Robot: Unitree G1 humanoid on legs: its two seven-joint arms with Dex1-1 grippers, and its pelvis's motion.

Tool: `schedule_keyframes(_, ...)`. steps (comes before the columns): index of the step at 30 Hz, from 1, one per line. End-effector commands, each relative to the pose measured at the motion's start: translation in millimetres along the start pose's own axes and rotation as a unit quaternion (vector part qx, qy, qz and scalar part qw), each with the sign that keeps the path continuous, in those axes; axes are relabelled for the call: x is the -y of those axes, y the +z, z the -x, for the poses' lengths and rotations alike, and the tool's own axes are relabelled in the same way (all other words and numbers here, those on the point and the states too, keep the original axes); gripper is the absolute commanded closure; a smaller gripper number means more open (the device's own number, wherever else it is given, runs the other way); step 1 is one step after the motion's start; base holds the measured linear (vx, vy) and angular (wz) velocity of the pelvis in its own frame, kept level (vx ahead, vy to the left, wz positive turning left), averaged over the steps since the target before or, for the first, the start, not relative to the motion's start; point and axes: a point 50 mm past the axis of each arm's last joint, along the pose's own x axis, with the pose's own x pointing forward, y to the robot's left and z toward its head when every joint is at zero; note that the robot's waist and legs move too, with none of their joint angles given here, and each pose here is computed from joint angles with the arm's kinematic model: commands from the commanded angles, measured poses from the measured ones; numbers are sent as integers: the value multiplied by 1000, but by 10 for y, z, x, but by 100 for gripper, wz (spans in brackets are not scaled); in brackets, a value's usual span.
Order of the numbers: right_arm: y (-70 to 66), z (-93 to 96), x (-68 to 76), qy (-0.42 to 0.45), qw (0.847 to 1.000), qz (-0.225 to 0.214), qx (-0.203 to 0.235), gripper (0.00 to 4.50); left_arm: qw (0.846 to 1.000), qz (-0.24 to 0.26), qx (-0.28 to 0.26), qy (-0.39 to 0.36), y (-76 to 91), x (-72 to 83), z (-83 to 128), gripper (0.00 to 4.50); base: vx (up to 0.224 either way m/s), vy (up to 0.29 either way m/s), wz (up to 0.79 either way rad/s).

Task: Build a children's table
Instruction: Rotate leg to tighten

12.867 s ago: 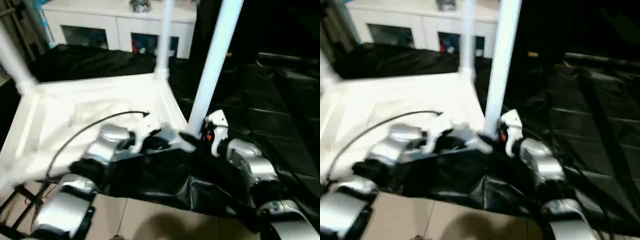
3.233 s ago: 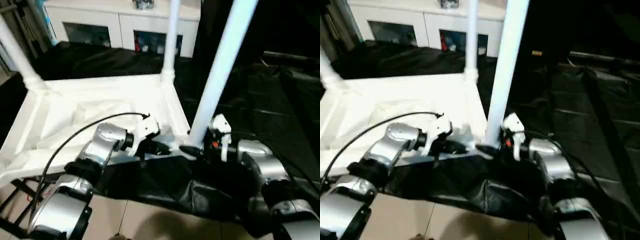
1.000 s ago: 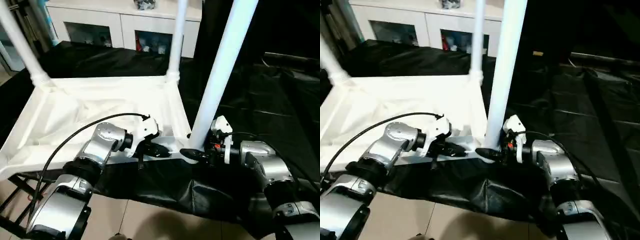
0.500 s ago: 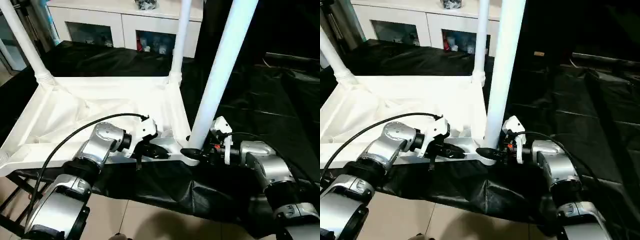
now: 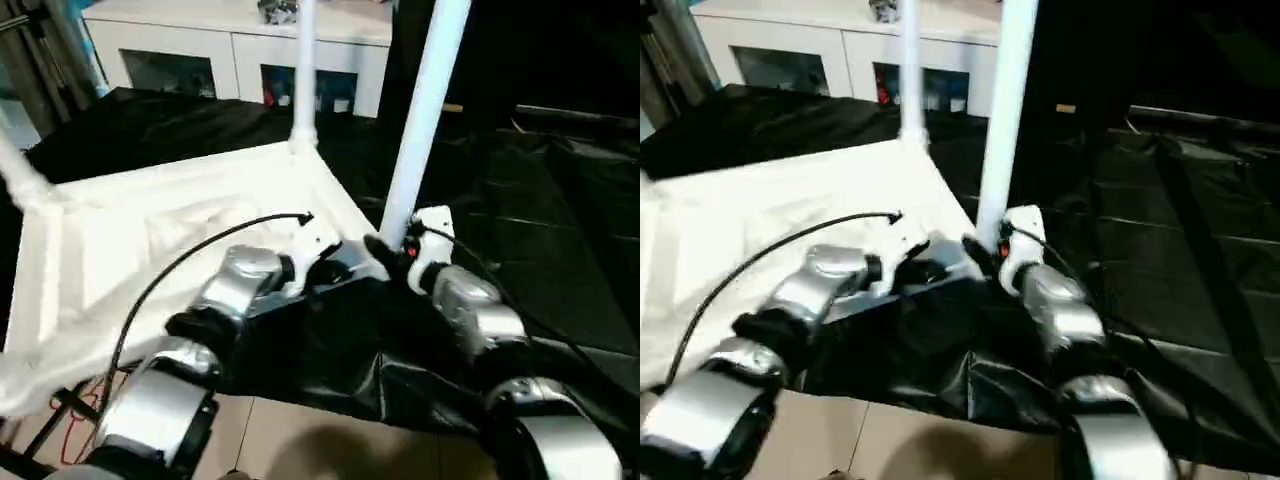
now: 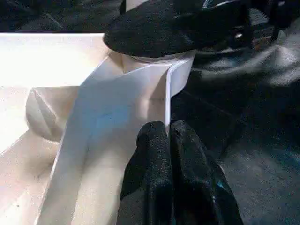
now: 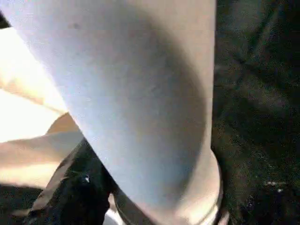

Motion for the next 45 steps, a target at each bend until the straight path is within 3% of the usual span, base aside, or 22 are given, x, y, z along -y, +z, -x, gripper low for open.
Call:
schedule_keyframes(1, -386, -25, -215, 28, 996, -21, -78, 126, 997, -35, 56, -30, 343, 123, -153, 450, 0, 0, 0)
schedule_keyframes(3, -346, -40, -245, 46, 996, -35, -66, 110, 997, -40, 56, -42, 326, 127, -135, 450, 0, 0, 0)
schedule_keyframes(7, -295, -25, -252, 86, 994, -24, -57, 79, 996, -43, 57, -59, 290, 121, -86, 450, 0, 0, 0)
schedule_keyframes(15, -251, 148, -65, 177, 980, 47, -75, 18, 988, -58, 60, -133, 182, 147, 78, 450, 0, 0, 0)
schedule_keyframes(21, -241, 322, -4, 272, 955, 63, -100, 18, 983, -63, 46, -163, 102, 135, 177, 450, 0, 0, 0)
schedule_keyframes(23, -246, 434, 9, 325, 936, 66, -117, 18, 981, -62, 37, -180, 59, 120, 245, 450, 0, 0, 0)
schedule_keyframes(26, -259, 504, 17, 355, 924, 59, -131, 18, 979, -63, 28, -193, 27, 102, 306, 450, 0, 0, 0)
schedule_keyframes(28, -267, 524, 10, 364, 920, 54, -136, 53, 977, -62, 24, -201, 10, 95, 336, 450, 0, 0, 0)
schedule_keyframes(39, -322, 566, -64, 381, 911, 52, -149, 133, 975, -59, 19, -212, -11, 96, 372, 450, 0, 0, 0)
schedule_keyframes(43, -336, 565, -82, 377, 913, 50, -146, 167, 979, -58, 22, -193, 1, 85, 338, 450, 0, 0, 0)
schedule_keyframes(45, -343, 541, -90, 360, 922, 47, -138, 174, 985, -52, 27, -160, 25, 52, 298, 450, 0, 0, 0)
